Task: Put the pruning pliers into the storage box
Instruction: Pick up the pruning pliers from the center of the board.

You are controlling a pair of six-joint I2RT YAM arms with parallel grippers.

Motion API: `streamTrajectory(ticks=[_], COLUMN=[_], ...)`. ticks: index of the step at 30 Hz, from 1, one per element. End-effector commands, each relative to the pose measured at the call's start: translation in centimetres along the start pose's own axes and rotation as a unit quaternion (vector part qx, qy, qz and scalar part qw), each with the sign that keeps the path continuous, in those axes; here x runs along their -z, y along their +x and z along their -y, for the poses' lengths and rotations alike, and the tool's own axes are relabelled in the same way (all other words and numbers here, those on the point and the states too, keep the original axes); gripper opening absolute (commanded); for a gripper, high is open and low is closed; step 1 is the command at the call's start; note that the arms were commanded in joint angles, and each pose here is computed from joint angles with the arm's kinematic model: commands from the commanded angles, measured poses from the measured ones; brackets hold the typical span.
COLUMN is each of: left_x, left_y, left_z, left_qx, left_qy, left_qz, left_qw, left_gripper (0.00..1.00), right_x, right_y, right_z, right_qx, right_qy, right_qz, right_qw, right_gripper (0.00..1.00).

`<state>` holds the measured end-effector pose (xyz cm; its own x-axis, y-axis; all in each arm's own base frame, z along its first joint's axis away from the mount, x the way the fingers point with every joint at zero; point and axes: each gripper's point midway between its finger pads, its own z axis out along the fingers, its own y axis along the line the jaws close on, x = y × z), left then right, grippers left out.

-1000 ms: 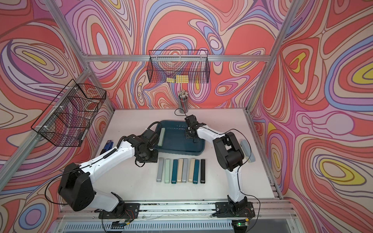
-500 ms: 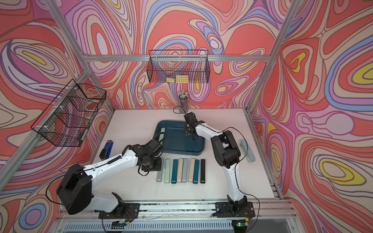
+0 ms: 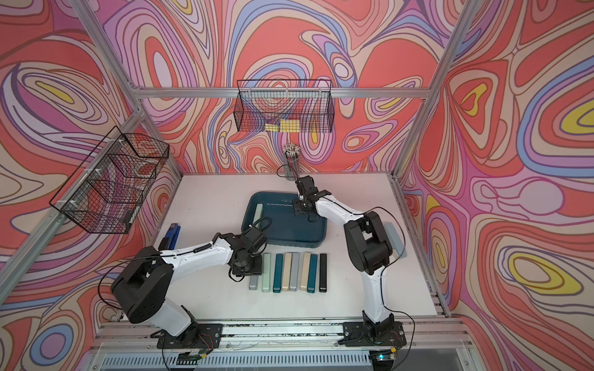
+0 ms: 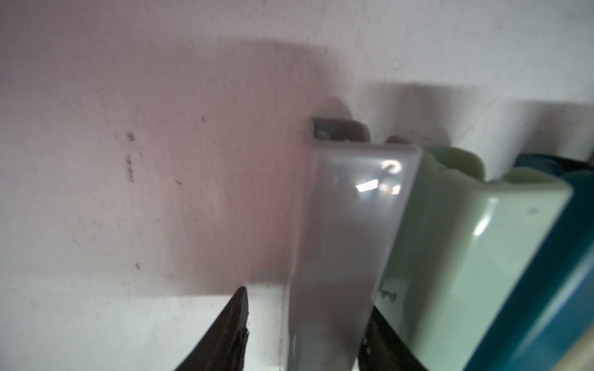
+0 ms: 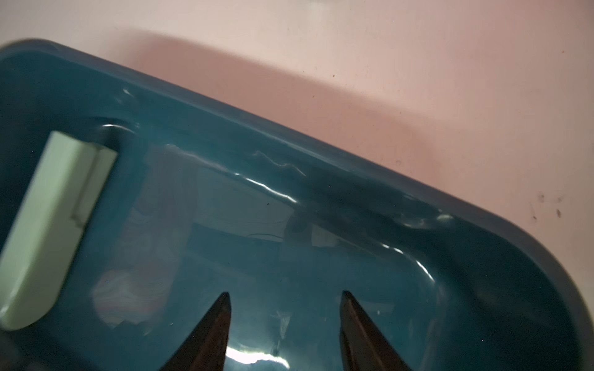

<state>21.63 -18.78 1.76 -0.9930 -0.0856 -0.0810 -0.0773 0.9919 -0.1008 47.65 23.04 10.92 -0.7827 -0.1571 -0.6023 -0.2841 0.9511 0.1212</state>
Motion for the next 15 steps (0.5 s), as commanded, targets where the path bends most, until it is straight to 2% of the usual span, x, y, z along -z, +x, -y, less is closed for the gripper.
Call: streamTrajectory(ticks=[1, 5, 7, 12, 15], left_x=[-0.5, -0.6, -0.5, 1.0, 3.0], left_y=[-0.4, -0.5, -0.5, -0.5, -0.8], left_z=[0.7, 0.9, 0.8, 0.4, 0.2], left_qx=[-0.001, -0.003, -0.003, -0.005, -0.009], left_qy=[0.001, -0.002, -0.005, -0.02, -0.028], left_qz=[0.0, -0.002, -0.003, 0.001, 0.009], left_qw=[1.0, 1.0, 1.0, 1.0, 1.0], left_gripper=[0.44, 0.19, 0.11, 0.07, 0.07], right_x=[5.0, 7.7, 9.1, 10.7, 11.5], right_y=[-1.9, -1.3, -1.3, -0.8, -0.8], right_z=[-1.7, -1.7, -1.6, -1.3, -1.3], right_qx=[-0.023, -0.028, -0.03, -0.037, -0.041], right_qy=[-0.048, -0.05, -0.05, -0.043, -0.045], right_qz=[0.034, 0.037, 0.043, 0.044, 0.047], right_qw=[0.998, 0.998, 0.997, 0.997, 0.997], right_gripper=[0.56, 0.57, 0.57, 0.57, 0.57])
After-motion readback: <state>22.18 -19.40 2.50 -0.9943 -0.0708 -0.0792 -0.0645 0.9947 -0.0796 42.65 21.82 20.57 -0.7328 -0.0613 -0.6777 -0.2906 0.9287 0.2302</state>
